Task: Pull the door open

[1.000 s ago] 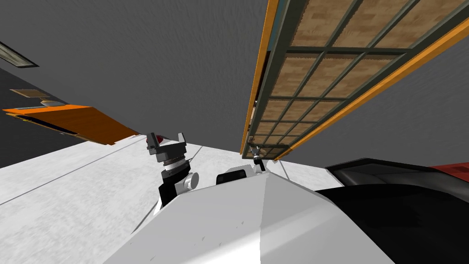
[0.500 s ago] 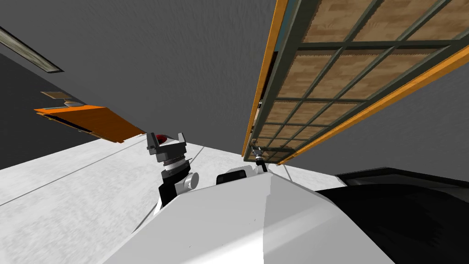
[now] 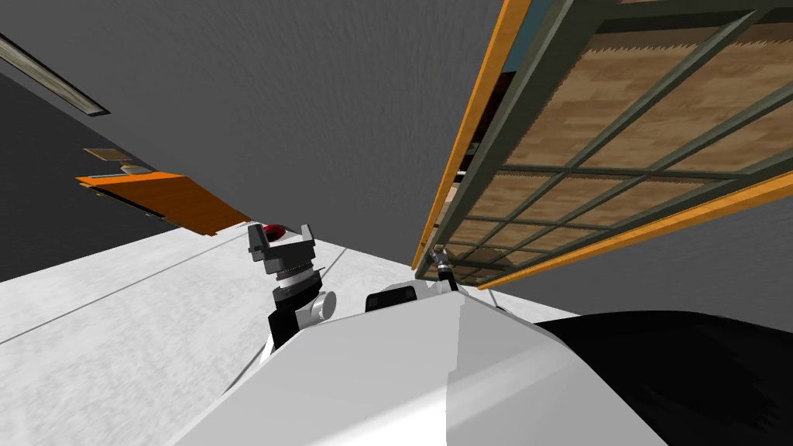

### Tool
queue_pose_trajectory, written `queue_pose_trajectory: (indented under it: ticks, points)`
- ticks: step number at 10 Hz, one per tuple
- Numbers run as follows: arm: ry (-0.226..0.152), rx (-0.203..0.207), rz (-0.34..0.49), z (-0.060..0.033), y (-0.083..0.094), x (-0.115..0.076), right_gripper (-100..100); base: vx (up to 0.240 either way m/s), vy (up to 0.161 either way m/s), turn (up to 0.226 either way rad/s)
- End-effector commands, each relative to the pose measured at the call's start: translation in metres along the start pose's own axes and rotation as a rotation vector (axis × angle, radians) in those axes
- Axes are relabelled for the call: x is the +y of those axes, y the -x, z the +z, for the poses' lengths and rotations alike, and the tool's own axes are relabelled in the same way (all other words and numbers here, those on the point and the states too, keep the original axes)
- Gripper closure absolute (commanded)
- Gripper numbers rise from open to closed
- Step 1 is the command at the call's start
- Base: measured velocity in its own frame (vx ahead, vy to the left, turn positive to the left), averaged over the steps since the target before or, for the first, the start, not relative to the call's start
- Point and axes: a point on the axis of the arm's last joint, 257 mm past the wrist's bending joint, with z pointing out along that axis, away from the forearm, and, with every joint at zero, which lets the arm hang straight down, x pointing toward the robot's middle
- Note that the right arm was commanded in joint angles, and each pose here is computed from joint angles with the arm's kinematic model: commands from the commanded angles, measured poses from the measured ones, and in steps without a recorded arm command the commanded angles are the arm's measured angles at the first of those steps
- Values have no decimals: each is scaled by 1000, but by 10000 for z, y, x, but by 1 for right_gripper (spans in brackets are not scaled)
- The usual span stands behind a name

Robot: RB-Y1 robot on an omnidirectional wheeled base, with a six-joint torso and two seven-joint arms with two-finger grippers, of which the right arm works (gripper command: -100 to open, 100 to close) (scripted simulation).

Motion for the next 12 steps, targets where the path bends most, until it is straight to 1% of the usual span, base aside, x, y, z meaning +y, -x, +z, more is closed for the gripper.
queue_pose_trajectory:
  ticks: [1,6,7,8,9,12]
  points:
    - [-1,-2,-2,-5,6,-9,100,-14,-1,-26]
    - [-1,-2,-2,-5,6,-9,100,-18,1,1]
    - [-22,-7,-3,-47,21,1,100,-136,-32,117]
    - [-29,-7,-3,-55,18,0,100,-207,-32,97]
    - [-51,-5,-1,-82,11,-8,100,-229,-13,113]
    - [-100,-5,4,-149,-1,-27,100,-232,-46,119]
